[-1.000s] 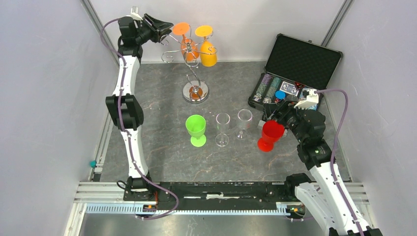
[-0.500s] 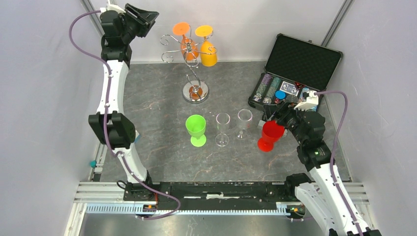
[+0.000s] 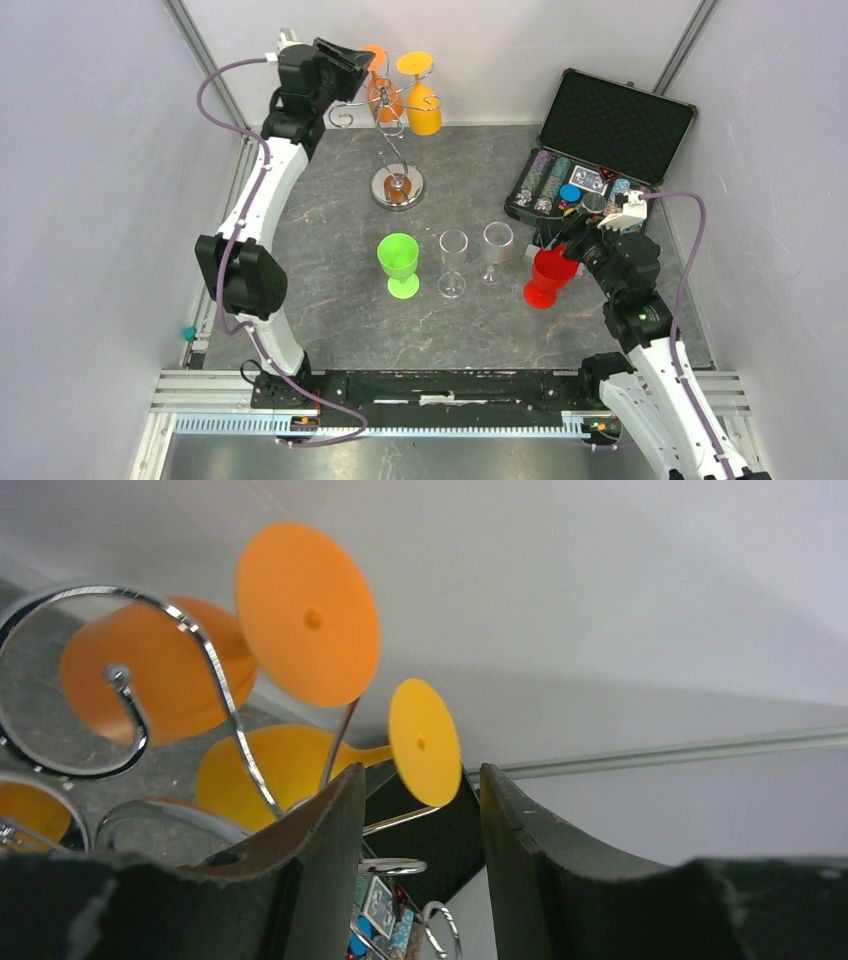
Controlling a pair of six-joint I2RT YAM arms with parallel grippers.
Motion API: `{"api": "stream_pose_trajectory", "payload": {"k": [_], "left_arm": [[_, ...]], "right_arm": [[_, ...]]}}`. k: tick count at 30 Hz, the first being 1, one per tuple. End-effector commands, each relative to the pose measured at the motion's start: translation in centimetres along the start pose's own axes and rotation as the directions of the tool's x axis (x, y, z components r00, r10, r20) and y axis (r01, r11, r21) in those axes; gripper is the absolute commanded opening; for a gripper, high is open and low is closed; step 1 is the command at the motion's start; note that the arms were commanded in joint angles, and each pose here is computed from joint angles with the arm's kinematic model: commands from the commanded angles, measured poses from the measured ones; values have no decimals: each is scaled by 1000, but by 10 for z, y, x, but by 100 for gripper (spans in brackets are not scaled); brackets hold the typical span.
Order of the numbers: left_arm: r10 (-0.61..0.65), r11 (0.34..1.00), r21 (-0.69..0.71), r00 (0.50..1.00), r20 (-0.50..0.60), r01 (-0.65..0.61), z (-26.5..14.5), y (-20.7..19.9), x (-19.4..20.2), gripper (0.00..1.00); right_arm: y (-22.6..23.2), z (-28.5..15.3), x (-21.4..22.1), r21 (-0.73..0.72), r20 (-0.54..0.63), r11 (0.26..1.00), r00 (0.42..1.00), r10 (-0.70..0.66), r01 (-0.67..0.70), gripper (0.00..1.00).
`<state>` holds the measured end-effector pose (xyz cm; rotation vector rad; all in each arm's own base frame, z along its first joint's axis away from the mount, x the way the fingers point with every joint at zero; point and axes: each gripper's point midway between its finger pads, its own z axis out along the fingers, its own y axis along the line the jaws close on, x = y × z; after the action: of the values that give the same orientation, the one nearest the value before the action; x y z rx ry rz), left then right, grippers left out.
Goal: Take the wine glass off the wine glass rack
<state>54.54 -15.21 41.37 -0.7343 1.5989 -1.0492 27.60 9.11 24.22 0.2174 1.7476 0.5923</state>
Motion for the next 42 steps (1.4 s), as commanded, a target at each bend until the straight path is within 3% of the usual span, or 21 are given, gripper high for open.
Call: {"api": "stream_pose_trajectory", "payload": {"k": [1,9,14,25,36,42], "left_arm": [[-65,996,-48,984,167,74,-12,-4,-20,48],[-125,982,-108,963,240,155,-4,13,-18,40],[-176,969,-123,951,256,212,4,19,-15,41],[-245,949,-130,932,268,287,16,25,-1,52],[-257,937,-141,904,342,319,33,36,-5,52],[-289,937,-81,885,366,340,40,29,-11,46]], "right_arm": [[1,-3,-12,-2,54,1000,999,-11,12,83],[-3,-5,-11,16,60,1000,998,-26,25,84],[-5,-6,-10,24,59,999,998,-27,26,84],[-9,-8,-11,47,68,998,997,-40,37,84],[-10,-9,-10,49,63,998,997,-45,42,84],[-14,-10,-13,74,75,996,996,-47,41,84]]}}
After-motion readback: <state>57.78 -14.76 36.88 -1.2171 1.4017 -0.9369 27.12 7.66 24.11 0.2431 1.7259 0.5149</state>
